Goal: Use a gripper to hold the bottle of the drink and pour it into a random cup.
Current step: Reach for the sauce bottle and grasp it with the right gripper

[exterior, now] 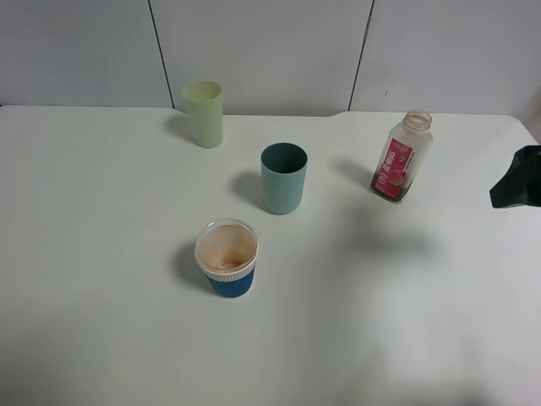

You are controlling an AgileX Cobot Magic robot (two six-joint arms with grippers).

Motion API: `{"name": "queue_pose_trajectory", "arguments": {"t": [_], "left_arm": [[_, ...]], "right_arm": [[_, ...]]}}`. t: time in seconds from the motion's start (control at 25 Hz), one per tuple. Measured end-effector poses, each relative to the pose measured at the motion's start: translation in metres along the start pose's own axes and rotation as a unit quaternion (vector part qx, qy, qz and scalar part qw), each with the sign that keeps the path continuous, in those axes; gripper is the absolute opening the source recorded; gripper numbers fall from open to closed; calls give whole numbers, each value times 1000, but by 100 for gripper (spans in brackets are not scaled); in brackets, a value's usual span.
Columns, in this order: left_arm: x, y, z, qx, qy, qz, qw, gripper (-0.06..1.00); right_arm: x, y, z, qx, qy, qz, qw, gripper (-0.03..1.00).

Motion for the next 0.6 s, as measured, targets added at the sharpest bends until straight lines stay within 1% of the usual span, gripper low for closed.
{"name": "queue_pose_trajectory", "arguments": {"t": [0.12, 0.2, 0.28, 0.36, 0.6], "left_arm": [[0, 0, 0, 0, 0, 0, 1000, 93], [0, 0, 0, 0, 0, 0, 1000, 93], [0, 0, 0, 0, 0, 0, 1000, 93], [0, 0, 0, 0, 0, 0, 1000, 93], [0, 0, 0, 0, 0, 0, 1000, 93]], "right_arm": [[-19, -1, 1, -2, 30, -9, 1000, 99], [-31, -1, -1, -1, 40, -11, 999, 99], [-39, -1, -5, 6, 39, -11, 999, 99], [-49, -2, -10, 8, 26, -6, 1000, 99], [-91, -3, 6, 13, -3, 13, 1000, 99]]}}
Point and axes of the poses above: a point on each arm's last joint axis where the gripper is mounted, x pointing back along that axis away from the gripper, y along the wrist's bending axis when the last joint is at zero, z = x × y, the point moved 10 cm from there along -x, pointing out along that axis toward the gripper, and after that the axes turned 13 degrees about x, right-handed, at the moved point
